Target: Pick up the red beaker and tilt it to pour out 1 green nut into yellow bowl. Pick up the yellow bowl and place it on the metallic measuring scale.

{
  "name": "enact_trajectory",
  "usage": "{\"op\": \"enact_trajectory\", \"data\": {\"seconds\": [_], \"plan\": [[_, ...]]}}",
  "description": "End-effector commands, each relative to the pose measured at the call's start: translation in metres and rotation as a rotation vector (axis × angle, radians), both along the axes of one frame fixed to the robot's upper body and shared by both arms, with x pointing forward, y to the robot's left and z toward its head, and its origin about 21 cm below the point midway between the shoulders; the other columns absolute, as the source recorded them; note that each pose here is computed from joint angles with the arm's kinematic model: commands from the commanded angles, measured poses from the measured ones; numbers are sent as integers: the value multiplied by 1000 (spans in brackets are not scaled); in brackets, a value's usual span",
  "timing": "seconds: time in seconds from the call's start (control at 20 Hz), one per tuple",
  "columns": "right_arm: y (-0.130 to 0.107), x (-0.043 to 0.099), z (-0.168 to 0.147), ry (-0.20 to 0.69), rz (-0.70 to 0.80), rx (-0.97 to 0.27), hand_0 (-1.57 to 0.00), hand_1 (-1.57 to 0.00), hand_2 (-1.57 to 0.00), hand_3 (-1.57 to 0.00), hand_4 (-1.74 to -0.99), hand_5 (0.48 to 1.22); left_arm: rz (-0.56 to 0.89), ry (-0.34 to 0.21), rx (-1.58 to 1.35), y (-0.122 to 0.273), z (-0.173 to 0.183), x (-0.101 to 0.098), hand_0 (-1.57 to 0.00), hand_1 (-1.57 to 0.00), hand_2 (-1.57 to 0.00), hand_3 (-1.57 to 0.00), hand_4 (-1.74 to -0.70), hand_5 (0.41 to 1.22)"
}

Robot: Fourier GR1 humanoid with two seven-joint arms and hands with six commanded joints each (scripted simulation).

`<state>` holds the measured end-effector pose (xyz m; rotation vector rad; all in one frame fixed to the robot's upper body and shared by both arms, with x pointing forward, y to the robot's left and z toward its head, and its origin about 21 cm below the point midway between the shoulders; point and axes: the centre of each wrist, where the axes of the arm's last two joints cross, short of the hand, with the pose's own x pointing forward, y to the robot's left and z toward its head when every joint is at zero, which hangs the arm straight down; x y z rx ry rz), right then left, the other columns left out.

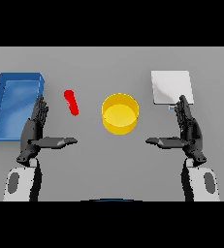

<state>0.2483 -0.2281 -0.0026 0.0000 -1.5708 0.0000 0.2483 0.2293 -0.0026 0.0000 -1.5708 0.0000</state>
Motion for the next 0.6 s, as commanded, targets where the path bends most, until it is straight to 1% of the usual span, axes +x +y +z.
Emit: {"op": "enact_trajectory", "data": {"seconds": [0.0, 0.25, 0.3, 0.35, 0.4, 0.5, 0.55], "plan": [[0, 1, 0, 1, -1, 0, 1, 1, 1, 1, -1245, 681, 0, 0, -1, -1, 0, 0, 1, 1, 1, 1, -1204, 652], [1, 4, -1, 9, -2, -3, 1, 1, 1, 1, -1245, 681, 1, 6, -2, -10, -2, 1, 1, 1, 1, 1, -1204, 652], [-1, -3, 3, -80, 9, -140, 1, 1, 1, 1, -1245, 681, -29, -21, 75, -9, 3, -8, 1, 1, 1, 1, -1204, 652], [-1, -12, 3, -118, 28, -223, 1, 1, 1, 1, -1242, 678, -50, -40, 117, -11, 8, -14, 1, 1, 1, 1, -1207, 649], [-2, -17, 8, -146, 39, -276, 1, 1, 1, 1, -1239, 679, -69, -37, 146, -13, 11, -19, 1, 1, 1, 1, -1212, 650], [6, -21, 9, -142, 52, -309, 1, 1, 1, 1, -1235, 678, -68, -18, 178, -13, 18, -19, 1, 1, 1, 1, -1223, 658], [6, -22, 10, -141, 55, -320, 1, 1, 1, 1, -1235, 678, -80, -18, 189, -14, 19, -23, 1, 1, 1, 1, -1224, 660]]}}
